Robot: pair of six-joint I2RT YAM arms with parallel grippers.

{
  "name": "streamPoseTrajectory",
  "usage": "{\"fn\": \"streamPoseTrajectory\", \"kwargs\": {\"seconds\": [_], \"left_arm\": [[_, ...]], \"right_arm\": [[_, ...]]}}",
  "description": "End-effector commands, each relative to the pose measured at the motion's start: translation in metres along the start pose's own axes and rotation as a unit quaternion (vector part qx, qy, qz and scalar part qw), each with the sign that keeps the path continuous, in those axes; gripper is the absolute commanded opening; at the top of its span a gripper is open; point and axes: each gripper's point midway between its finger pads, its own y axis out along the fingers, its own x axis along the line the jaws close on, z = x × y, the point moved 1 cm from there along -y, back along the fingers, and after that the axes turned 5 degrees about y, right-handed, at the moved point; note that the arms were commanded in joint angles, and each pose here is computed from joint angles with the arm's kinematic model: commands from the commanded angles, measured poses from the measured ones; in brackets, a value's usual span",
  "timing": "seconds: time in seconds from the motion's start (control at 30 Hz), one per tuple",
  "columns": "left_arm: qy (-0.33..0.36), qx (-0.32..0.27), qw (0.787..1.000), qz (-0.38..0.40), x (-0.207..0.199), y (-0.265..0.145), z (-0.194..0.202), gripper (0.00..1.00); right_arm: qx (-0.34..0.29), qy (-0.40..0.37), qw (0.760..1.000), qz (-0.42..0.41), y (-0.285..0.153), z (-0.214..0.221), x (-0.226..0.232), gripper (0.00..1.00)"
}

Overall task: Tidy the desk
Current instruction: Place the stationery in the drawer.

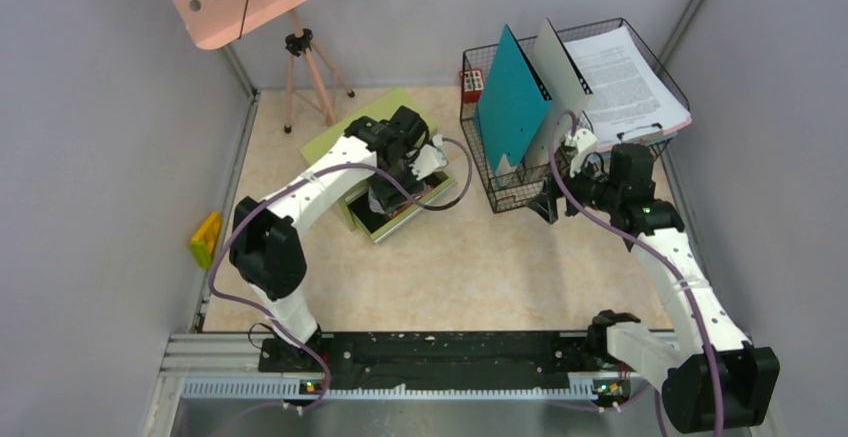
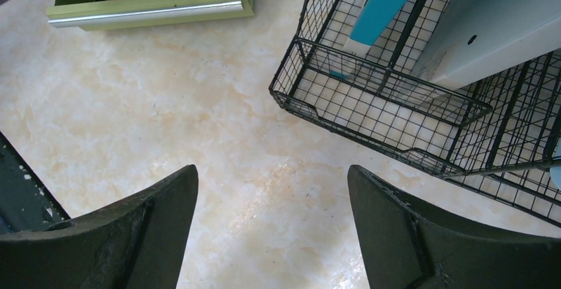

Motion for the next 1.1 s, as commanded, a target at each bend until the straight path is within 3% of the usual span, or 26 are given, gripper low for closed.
{"fn": "streamPoseTrajectory", "kwargs": {"seconds": [0.0,0.3,0.83,1.07], "left_arm": [[0.01,0.028,1.0,-0.003,0.0,-0.001,0.02,0.0],[0.014,0.049,0.998,-0.029,0.005,0.017,0.036,0.0],[-0.001,0.019,0.997,-0.069,0.013,0.031,0.031,0.0],[-0.004,0.015,0.998,-0.064,0.009,0.041,0.031,0.06]], "right_arm": [[-0.024,-0.021,0.999,-0.007,-0.003,-0.011,0.002,0.82],[-0.024,-0.024,0.999,-0.008,-0.004,-0.009,0.003,0.82],[-0.019,-0.02,1.0,-0.009,-0.002,-0.006,0.003,0.82],[-0.017,-0.021,1.0,-0.008,-0.002,-0.004,0.003,0.82]]}}
